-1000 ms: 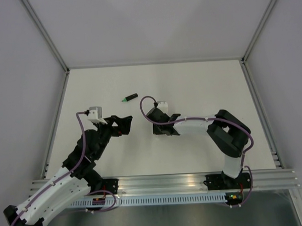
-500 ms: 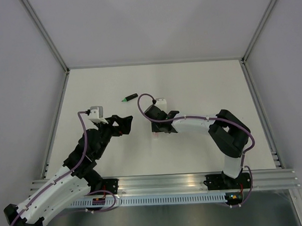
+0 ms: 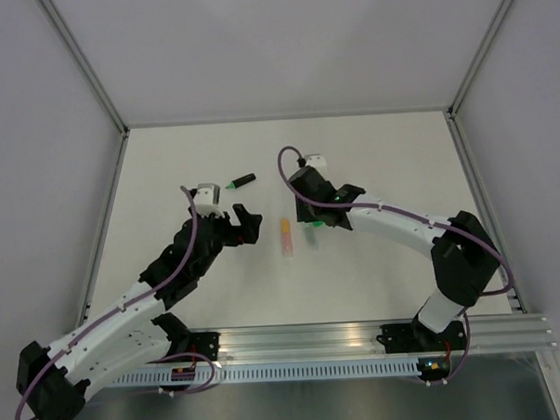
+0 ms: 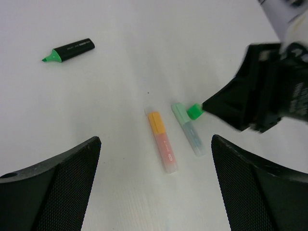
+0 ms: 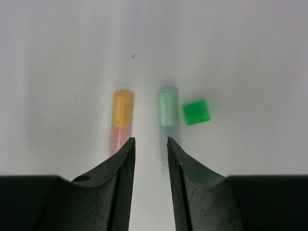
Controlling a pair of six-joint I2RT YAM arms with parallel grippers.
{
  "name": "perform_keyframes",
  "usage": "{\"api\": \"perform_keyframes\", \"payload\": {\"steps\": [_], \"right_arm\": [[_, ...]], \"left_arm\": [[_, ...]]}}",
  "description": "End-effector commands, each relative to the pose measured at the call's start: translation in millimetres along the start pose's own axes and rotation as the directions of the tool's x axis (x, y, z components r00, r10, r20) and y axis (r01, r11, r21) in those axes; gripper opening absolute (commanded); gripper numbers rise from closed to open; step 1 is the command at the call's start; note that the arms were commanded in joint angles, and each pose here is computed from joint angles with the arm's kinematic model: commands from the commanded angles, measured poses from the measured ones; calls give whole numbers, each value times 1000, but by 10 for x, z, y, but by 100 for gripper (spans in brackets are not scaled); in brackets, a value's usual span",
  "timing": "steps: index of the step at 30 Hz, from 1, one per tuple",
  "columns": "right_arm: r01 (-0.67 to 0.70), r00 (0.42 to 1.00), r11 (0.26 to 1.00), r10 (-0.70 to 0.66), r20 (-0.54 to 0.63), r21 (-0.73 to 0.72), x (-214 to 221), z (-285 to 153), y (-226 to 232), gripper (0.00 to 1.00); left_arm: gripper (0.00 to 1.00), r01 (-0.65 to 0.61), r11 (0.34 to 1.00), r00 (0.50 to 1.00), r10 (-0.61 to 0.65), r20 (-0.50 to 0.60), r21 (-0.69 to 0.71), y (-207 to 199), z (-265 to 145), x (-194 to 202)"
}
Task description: Insert the pens into the pen caps
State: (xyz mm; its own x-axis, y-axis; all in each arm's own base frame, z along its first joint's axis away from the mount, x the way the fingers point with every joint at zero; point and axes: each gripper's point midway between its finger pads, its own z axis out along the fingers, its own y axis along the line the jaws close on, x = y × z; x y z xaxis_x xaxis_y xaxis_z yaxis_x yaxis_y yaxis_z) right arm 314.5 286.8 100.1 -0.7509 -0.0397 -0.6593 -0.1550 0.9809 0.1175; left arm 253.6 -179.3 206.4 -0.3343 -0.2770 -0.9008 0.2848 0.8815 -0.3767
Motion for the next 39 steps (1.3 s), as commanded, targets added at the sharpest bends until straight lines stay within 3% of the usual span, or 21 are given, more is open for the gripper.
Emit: {"api": "perform_keyframes", "payload": {"steps": [1,4,6,8,9,10,12,14,15,17,20,24,26,32,39], "right_arm": [[-12,998,1000,13,63,-14,-325,-200,-417,39],[-82,994,996,85,71,-46,-287,-173,-595,39],[-115,992,983,121,27,-144,-198,-196,-473,38],[-130,991,970,135,13,-204,-179,-212,-371,38],[-129,991,967,135,10,-222,-176,-227,-343,38],[-128,991,966,135,17,-224,-179,-222,-343,38],[-126,991,969,132,16,-215,-171,-232,-374,38],[-125,991,964,132,15,-235,-145,-248,-354,38],[-123,991,960,134,28,-252,-174,-284,-335,38],[-118,991,964,130,36,-240,-173,-293,-367,38],[-115,990,969,131,59,-218,-193,-314,-426,38],[-117,989,965,135,60,-235,-197,-348,-404,38],[-116,988,968,135,71,-224,-212,-351,-430,38],[-113,987,975,131,87,-192,-236,-361,-494,38],[-112,987,974,132,89,-198,-241,-378,-487,38]], "left_arm": [[100,-45,999,997,45,-62,-6,-135,199,-99],[100,45,995,989,-58,-136,-94,-52,484,-61],[100,217,965,952,-242,-186,-147,-32,701,16],[100,366,891,882,-424,-205,-269,176,848,25],[100,449,804,808,-552,-208,-391,361,989,184],[100,485,775,781,-592,-198,-405,308,1103,20],[100,467,637,685,-699,-205,-613,592,1157,340],[100,491,583,658,-735,-163,-647,614,1298,211],[100,519,524,626,-771,-118,-675,662,1336,215],[100,550,474,608,-792,-59,-688,729,1460,209],[99,621,331,549,-831,92,-711,861,1592,145],[95,601,164,482,-855,191,-782,1052,1641,252],[93,611,114,456,-859,230,-784,1077,1751,257],[88,616,35,435,-848,304,-787,1141,1936,231],[86,608,4,470,-808,355,-794,1276,2116,210]]}}
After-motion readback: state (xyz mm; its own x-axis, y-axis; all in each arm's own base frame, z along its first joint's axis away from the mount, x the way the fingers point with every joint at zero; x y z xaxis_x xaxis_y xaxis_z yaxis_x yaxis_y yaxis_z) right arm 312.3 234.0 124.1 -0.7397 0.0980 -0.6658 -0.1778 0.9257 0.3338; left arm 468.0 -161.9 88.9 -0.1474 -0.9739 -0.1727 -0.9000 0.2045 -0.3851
